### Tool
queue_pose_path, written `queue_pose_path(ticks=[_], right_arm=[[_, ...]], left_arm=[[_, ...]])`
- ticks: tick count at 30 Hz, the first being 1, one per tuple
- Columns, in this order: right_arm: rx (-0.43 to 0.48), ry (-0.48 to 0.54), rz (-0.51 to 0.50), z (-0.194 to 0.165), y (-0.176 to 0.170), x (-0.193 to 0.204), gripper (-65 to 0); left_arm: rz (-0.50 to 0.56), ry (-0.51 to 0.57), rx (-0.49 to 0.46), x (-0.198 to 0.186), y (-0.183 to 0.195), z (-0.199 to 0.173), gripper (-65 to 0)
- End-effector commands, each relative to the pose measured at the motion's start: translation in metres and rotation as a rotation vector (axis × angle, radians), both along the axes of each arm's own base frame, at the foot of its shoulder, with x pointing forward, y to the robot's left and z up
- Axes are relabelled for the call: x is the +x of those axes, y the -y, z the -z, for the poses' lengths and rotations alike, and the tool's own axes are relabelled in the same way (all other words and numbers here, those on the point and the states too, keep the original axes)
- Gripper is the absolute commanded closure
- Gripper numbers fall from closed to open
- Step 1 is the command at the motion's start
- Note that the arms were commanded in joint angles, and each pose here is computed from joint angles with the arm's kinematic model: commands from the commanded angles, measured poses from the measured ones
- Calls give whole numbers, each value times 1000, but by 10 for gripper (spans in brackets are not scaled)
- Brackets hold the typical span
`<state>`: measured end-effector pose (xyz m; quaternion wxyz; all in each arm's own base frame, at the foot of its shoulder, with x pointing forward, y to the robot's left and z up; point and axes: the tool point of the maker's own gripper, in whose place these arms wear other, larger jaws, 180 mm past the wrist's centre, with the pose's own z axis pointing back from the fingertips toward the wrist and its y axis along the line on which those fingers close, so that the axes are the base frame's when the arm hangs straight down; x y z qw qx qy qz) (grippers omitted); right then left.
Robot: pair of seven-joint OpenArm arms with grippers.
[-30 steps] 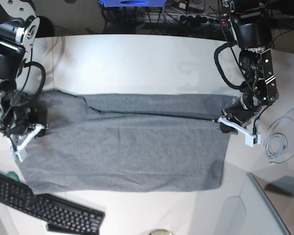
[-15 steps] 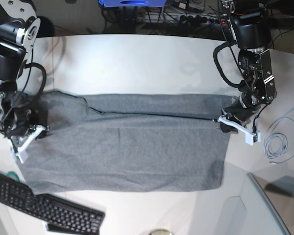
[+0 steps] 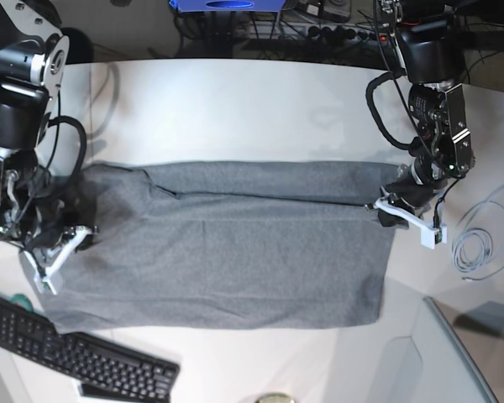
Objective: Layout the t-shirt on the table in an organized manner, then fold the t-shirt properly
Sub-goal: 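Lower the folded edge onto the t-shirt and open both grippers, then grasp the folded edge of the t-shirt with both grippers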
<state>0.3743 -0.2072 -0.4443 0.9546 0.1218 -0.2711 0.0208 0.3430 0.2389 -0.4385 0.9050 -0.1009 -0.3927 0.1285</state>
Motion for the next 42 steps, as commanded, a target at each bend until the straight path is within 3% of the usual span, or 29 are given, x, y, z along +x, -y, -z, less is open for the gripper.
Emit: queue_pose_path(ticks=[1,3,6,7,10,12,14,15,19,24,26,28,31,36,42], right_arm=[[-7,62,28,-19,9,19,-17],[-8,57,51,-18,11,19,-42],[-10,59,55,-19,11,19,-186],[-11,60,57,-20,12,20,-245],[-18,80,58,-25,15,22,-405],[-35,135,59,-36,17,24,-426],[-51,218,90,-54,26,22,-417],[-51,254,116,-61,30,17,-417],[-73,350,192,-85,39,-13,-419],[-116,324,203,-76,42,-58,-419],[-122,301,199,-67,39,-75,-419],[-97,314,223,-62,33,-88,-419],[14,340,358,-56,40,-108,-419],[171,327,558,-37,57,-135,-419],[192,272,641,-14,76,-153,-419]], left_arm=[[-2,68,13,15,-6,-19,0],[-2,77,13,18,-6,-23,0],[-4,87,12,24,-6,-26,0],[-4,88,12,25,-6,-27,-66],[-8,107,13,27,-8,-33,-360],[-8,133,22,31,-10,-43,-533],[-3,161,36,32,-10,-54,-634],[3,182,48,31,-9,-61,-650],[36,217,105,5,-6,-77,-647],[42,162,119,-36,-5,-56,-647],[-31,161,121,-54,-24,-45,-647],[-141,168,85,-68,-44,-35,-647],[-234,142,4,-82,-58,-16,-647],[-288,111,-87,-81,-56,7,-647],[-310,100,-142,-63,-49,18,-645]])
